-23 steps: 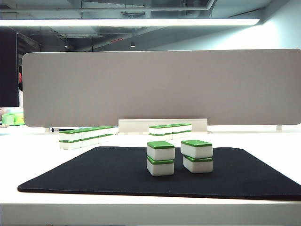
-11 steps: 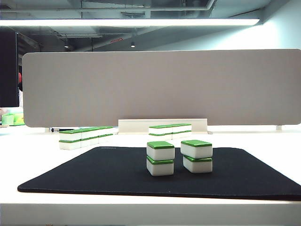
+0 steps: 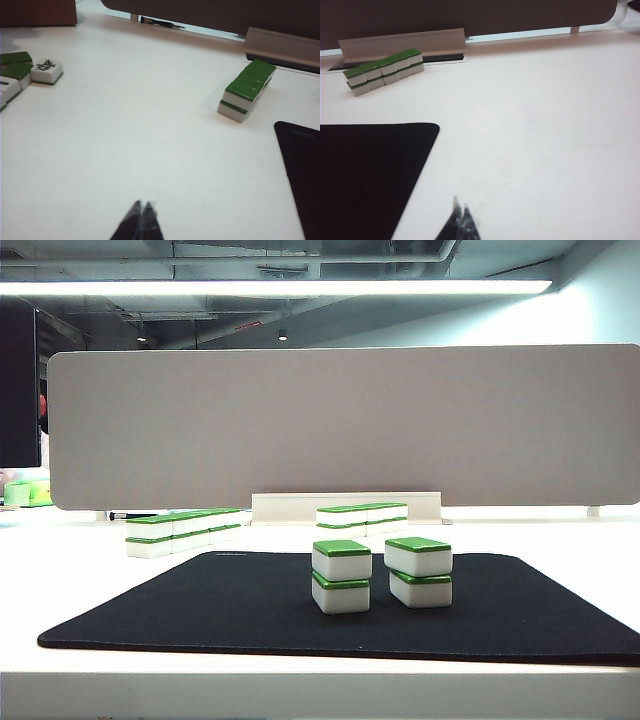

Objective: Take a mahjong tile from the mahjong wall and then place it on the table close to you.

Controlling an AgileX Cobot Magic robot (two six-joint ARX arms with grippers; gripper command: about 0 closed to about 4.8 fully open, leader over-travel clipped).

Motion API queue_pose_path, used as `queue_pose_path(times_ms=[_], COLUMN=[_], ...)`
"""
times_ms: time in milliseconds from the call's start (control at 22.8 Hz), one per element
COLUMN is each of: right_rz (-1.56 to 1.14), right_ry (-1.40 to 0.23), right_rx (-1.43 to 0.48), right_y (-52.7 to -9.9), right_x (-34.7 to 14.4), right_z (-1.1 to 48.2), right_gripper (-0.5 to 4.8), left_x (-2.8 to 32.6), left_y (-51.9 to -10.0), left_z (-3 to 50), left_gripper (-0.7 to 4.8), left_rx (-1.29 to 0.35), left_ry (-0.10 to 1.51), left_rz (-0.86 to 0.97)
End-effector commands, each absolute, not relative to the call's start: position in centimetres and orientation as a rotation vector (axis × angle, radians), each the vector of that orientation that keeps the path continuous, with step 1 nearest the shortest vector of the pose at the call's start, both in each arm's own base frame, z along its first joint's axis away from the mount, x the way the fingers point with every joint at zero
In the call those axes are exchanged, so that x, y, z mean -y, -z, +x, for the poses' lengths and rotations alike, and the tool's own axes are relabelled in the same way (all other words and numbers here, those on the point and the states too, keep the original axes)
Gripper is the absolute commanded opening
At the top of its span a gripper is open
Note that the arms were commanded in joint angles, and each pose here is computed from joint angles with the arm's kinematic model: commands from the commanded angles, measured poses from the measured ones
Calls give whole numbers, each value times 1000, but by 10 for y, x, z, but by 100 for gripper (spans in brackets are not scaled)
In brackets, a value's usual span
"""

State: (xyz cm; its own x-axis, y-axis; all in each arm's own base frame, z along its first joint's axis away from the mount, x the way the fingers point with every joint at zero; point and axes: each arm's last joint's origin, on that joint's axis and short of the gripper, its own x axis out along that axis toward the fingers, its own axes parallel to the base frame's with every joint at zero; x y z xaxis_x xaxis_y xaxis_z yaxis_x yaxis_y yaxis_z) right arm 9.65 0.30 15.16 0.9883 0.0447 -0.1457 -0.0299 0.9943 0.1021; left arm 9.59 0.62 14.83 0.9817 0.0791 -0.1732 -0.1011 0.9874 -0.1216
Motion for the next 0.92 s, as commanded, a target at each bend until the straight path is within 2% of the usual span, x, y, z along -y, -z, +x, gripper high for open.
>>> queue_pose_path(times_ms=[44,919], right_rz=[77,78], right_ry=[-30,-38], right_rx=[-180,-175], right_y=[-148,-148], right_x=[-2,-3], right_z=[96,96], right_gripper=[-1,-1], left_x=[-6,-6], left_y=[-147,-147], left_z=[96,96], left_gripper=[-5,-6], left_rx=[-180,-180], left_ry=[-84,-84], left_rz=[-128,-128])
